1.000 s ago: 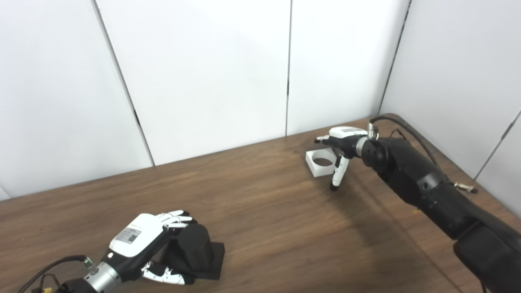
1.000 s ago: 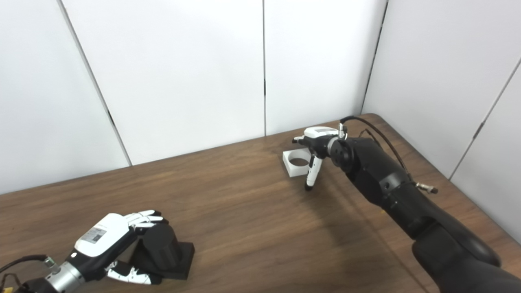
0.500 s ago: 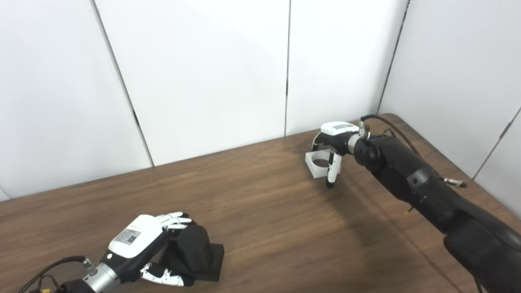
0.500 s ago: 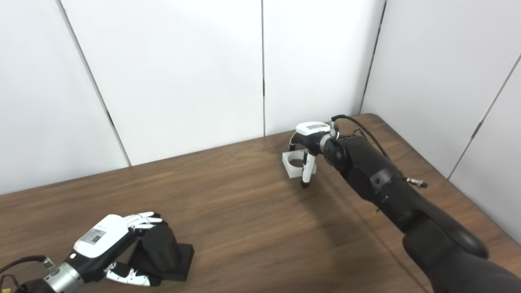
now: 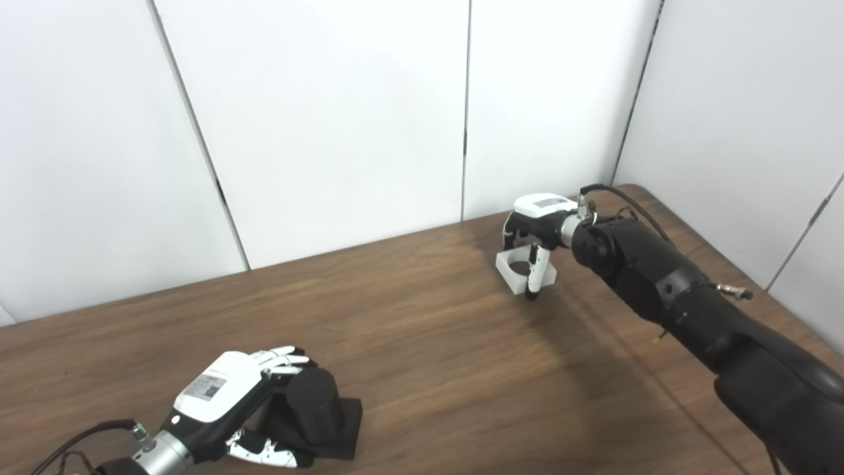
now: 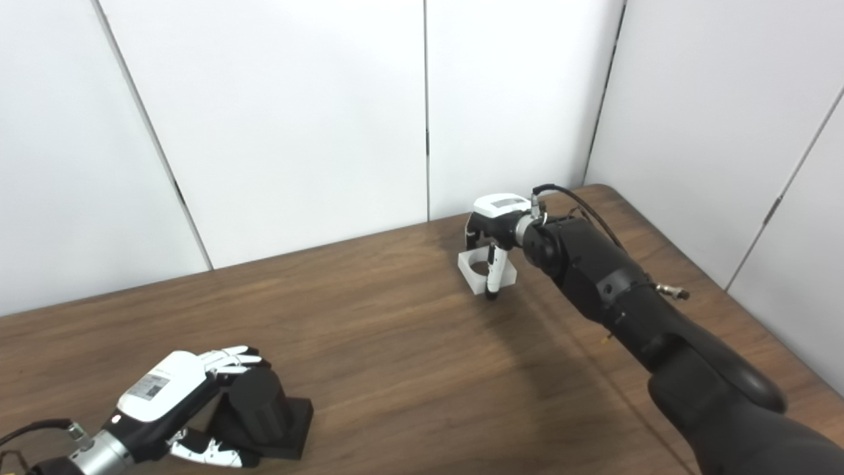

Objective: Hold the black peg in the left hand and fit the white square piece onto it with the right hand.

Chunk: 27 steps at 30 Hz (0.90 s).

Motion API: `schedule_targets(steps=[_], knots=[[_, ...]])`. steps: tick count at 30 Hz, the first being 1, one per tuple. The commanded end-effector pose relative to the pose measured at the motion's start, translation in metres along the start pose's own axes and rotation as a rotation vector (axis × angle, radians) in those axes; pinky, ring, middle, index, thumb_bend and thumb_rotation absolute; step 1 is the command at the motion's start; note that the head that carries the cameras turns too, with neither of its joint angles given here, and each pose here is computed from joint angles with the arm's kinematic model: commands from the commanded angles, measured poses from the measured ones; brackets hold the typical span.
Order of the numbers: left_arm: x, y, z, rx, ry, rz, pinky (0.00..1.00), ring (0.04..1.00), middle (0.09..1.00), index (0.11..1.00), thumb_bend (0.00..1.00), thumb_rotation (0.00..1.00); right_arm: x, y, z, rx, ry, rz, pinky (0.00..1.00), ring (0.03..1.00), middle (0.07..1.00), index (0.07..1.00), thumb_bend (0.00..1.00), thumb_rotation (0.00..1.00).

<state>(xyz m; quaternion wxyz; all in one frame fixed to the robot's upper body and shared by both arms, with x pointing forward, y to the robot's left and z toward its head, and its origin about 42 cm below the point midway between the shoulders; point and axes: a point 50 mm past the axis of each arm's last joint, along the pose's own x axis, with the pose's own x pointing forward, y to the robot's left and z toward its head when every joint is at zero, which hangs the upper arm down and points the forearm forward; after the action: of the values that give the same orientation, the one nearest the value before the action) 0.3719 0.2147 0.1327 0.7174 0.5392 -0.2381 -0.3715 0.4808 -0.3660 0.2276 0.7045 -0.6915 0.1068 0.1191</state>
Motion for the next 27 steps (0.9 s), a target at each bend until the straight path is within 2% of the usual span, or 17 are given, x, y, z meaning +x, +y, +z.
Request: schedule_targets(steps=[1,12,19,27], knots=[[-0.024,-0.031,-0.006,0.034,0.037,-0.199,0.82,0.889,0.824,0.488,0.52,0.06,0.0,-0.014,0.0,-0.03,-0.004,-0.068,0.68,0.791,0.772,0.484,0.52,0.14],[-0.023,-0.029,-0.006,0.039,0.044,-0.207,0.83,0.893,0.827,0.488,0.52,0.06,-0.008,-0.015,-0.003,-0.027,-0.041,-0.158,0.71,0.801,0.758,0.479,0.52,0.13],[-0.023,-0.027,-0.007,0.034,0.047,-0.194,0.83,0.891,0.825,0.488,0.52,0.06,-0.019,-0.019,0.001,0.003,-0.136,-0.26,0.69,0.79,0.747,0.48,0.52,0.13],[-0.02,-0.025,-0.008,0.035,0.05,-0.188,0.84,0.899,0.832,0.488,0.52,0.06,-0.033,-0.033,0.011,0.025,-0.202,-0.317,0.71,0.786,0.731,0.479,0.52,0.13]])
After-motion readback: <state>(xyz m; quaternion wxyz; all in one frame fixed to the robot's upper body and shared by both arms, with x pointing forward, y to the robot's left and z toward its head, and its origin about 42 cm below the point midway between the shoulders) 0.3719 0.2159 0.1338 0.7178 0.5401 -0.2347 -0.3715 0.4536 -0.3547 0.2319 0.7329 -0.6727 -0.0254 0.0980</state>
